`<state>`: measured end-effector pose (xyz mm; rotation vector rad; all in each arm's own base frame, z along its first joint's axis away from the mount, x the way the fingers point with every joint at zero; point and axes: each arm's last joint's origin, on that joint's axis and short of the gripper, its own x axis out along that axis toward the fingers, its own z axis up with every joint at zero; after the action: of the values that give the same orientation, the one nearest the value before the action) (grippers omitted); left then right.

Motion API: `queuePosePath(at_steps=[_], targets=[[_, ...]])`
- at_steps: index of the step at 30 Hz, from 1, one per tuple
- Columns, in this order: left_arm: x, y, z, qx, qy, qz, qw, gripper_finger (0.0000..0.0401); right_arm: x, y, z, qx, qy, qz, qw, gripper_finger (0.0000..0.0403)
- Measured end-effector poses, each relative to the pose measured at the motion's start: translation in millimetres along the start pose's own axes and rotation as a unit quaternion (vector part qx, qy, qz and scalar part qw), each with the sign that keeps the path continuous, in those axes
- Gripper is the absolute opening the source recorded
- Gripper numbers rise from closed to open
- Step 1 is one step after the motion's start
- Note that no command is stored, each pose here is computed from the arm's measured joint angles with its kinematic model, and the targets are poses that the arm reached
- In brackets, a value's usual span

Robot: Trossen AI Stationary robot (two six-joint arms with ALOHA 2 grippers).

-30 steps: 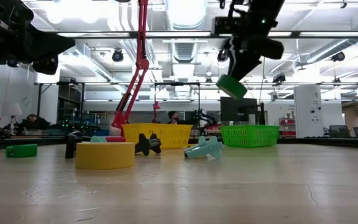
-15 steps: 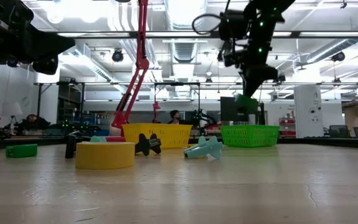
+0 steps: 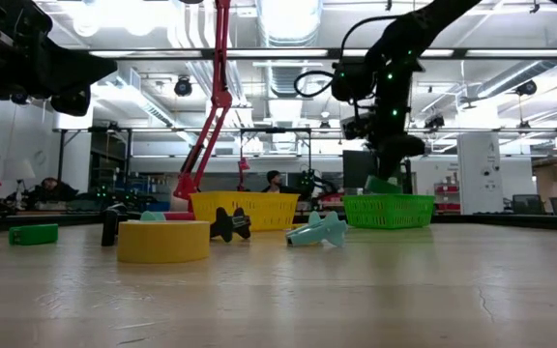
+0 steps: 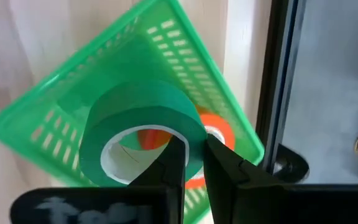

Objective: Pick and place Stapler, Stapler remover, tape
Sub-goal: Put the green tape into the green bin

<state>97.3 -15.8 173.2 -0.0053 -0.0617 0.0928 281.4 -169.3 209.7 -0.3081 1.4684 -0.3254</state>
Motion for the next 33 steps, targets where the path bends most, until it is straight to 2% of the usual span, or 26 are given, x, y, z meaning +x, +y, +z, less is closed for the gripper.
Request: queuePosePath(at_steps=[16, 25, 33], targets=[[0, 0, 0, 0.0, 0.0, 0.0, 1.0, 0.0007, 19, 3, 7, -0.044, 0.014, 0.005, 0.999, 0.0032], [0, 0, 0, 0.0, 0.0, 0.0, 1.0, 0.0007, 22, 4, 8, -0.054, 0.007, 0.01, 0.998, 0.0058], [0, 0, 0, 0.0, 0.0, 0.0, 1.0, 0.0007, 24, 4, 9, -0.051, -0.003, 0.019, 0.999, 0.0036]])
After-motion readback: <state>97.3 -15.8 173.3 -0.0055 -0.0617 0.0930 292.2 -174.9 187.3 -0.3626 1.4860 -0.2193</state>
